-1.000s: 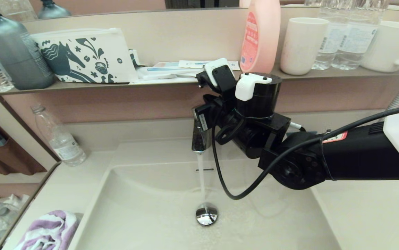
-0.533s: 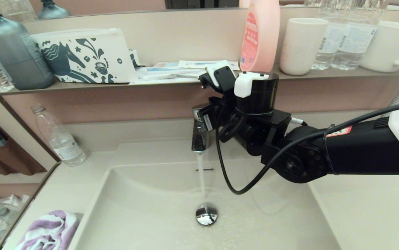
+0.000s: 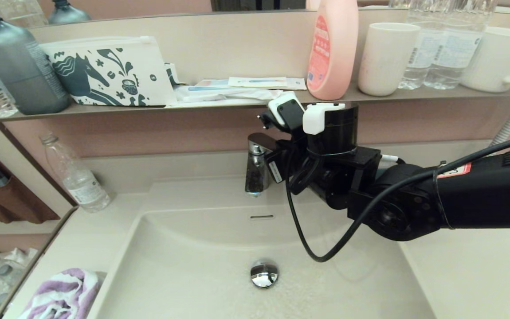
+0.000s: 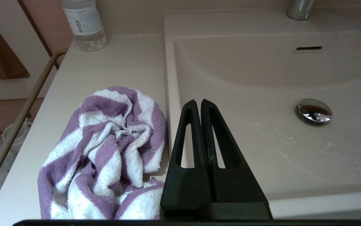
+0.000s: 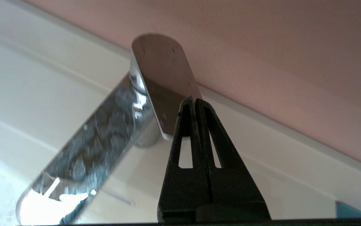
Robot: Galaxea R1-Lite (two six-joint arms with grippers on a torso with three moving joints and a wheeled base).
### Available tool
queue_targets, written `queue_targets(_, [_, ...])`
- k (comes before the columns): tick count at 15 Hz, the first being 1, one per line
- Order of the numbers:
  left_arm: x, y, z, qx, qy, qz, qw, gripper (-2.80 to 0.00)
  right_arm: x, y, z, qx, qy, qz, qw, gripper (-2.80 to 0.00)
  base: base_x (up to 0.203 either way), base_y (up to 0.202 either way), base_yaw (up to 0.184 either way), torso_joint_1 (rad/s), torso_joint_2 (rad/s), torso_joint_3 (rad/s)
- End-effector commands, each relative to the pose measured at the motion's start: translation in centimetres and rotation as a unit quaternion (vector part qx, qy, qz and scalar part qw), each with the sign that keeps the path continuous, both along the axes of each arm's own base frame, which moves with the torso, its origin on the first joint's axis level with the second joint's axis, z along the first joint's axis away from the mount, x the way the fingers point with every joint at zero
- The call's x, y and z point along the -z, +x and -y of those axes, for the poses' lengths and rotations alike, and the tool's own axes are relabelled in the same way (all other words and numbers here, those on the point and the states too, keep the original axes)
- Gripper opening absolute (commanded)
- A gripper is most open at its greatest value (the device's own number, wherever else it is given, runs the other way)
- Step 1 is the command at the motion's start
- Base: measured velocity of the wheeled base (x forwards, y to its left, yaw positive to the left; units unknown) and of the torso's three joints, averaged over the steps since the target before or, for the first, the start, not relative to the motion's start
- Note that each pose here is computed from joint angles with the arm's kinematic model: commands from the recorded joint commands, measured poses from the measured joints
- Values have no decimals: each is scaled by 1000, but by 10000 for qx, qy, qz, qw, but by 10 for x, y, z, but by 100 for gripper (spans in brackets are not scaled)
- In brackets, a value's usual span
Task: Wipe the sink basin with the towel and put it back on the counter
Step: Turn off the faucet, then pick up the cloth
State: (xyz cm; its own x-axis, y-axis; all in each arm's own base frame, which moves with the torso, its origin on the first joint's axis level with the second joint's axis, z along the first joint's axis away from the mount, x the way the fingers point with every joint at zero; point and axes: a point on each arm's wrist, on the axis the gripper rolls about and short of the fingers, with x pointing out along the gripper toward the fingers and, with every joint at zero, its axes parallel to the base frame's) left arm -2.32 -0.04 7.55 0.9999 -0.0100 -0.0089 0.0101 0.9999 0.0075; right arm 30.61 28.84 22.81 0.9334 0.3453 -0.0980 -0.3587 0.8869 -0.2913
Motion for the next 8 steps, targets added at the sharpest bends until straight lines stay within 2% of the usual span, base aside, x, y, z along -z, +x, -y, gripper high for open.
queue_targets(1, [0,0,0,-3,0,1,10000,-280,-11,-11,9,3,-15,-2,10000,-280,0,0,0,0,0,0])
queue_targets(3, [0,0,0,-4,0,-1,10000,-280,-10,-24,21,2,-332,-325,9989,-280,0,0,0,0,0,0])
queue_targets(4, [0,0,0,-4,0,4,10000,-280,-11,-28,25,21,-373,-365,9986,-280,0,0,0,0,0,0])
queue_targets(8, [0,0,0,-4,0,6,10000,-280,-36,-43,29,-70,-132,-119,9998,-280,0,0,0,0,0,0])
